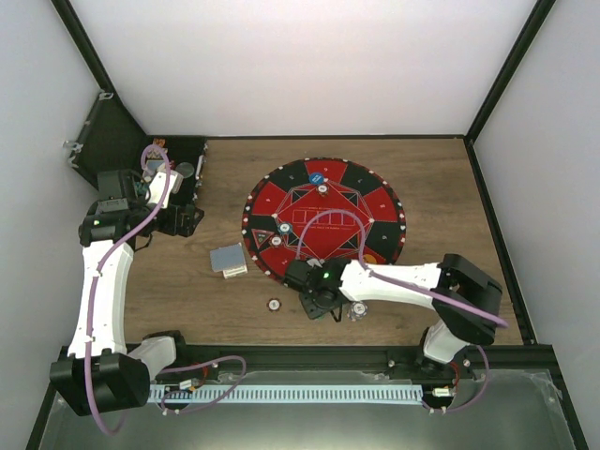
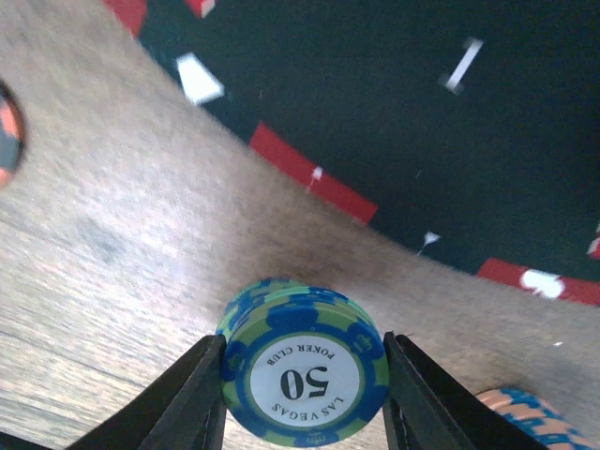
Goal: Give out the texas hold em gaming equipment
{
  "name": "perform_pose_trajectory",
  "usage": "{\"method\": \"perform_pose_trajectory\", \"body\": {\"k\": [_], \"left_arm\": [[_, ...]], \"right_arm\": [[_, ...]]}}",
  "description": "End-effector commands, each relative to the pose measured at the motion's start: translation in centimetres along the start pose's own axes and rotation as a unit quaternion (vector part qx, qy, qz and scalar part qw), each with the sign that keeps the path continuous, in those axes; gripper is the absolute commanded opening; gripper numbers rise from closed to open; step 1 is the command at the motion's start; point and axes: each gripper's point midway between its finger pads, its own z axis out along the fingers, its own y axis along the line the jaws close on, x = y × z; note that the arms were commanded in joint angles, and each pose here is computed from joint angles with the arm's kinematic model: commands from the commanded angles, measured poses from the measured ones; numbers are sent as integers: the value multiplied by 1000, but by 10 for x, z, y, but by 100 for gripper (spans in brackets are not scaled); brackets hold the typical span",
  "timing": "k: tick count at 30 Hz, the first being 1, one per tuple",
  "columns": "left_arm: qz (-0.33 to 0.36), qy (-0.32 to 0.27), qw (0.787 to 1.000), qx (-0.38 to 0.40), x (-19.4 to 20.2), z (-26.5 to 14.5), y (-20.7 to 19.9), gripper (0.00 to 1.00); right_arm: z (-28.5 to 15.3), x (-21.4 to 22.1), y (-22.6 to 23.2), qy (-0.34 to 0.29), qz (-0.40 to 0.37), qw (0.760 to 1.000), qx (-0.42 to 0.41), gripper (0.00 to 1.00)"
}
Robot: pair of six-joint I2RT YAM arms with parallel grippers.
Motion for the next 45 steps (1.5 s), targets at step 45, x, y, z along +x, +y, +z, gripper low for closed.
{"method": "perform_pose_trajectory", "body": {"k": [45], "left_arm": [[-2,-6,1000,2,-11,3,5,100]], "right_arm": [[74,-303,-257,-118,205,970,58,36]]}}
